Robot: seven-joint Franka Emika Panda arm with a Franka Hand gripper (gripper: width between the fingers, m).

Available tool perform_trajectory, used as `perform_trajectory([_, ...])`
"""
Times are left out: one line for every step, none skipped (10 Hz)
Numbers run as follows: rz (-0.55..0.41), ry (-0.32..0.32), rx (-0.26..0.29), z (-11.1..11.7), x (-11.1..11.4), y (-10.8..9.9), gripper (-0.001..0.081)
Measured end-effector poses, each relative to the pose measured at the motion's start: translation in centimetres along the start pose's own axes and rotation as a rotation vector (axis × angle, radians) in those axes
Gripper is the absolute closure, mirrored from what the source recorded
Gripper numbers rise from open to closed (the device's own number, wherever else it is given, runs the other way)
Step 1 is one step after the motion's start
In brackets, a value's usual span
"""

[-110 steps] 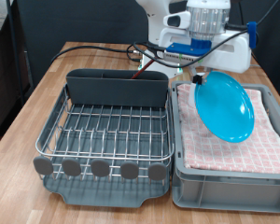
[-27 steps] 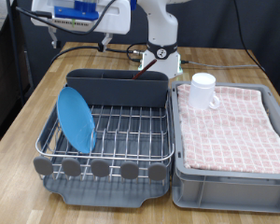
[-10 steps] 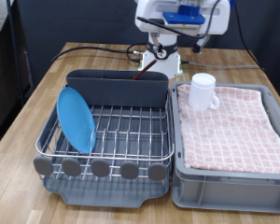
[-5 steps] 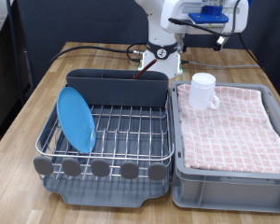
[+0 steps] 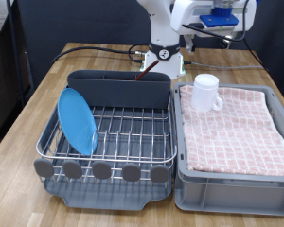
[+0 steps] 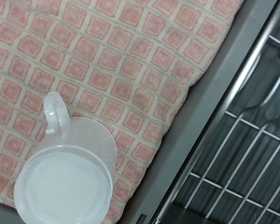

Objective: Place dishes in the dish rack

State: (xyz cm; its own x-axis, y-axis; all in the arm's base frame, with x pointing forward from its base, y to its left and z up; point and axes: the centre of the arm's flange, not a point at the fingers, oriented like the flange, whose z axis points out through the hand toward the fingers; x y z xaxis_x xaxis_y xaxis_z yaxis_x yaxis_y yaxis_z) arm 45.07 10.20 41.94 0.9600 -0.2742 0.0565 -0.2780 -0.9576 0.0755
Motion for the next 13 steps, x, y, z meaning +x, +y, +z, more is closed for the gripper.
perform_trajectory([-0.012,-0.002,0.005,-0.2,-0.4,-0.6,0.0004])
perform_trajectory([-0.022,-0.006,0.008,-0.3,-0.7,-1.0,0.0004])
perform_trajectory([-0.030,-0.011,0.012,-0.3,-1.1,-1.5,0.0004])
perform_trajectory([-0.039,-0.017,0.012,-0.4,-1.4,-1.9,0.0004])
perform_trajectory([-0.048,-0.025,0.008,-0.5,-1.9,-2.3,0.0004])
perform_trajectory([-0.052,-0.037,0.005,-0.7,-2.3,-2.5,0.0004])
perform_trajectory([-0.056,-0.039,0.000,-0.8,-2.7,-2.8,0.0004])
perform_trajectory([-0.064,-0.047,-0.010,-0.8,-3.0,-3.1,0.0004])
perform_trajectory([-0.074,-0.054,-0.021,-0.8,-3.4,-3.3,0.0004])
perform_trajectory([-0.089,-0.056,-0.032,-0.7,-3.7,-3.6,0.0004])
perform_trajectory([-0.103,-0.061,-0.041,-0.7,-4.1,-3.8,0.0004])
perform_trajectory([-0.117,-0.065,-0.047,-0.6,-4.3,-4.1,0.0004])
perform_trajectory([-0.145,-0.068,-0.052,-0.4,-4.5,-4.3,0.0004])
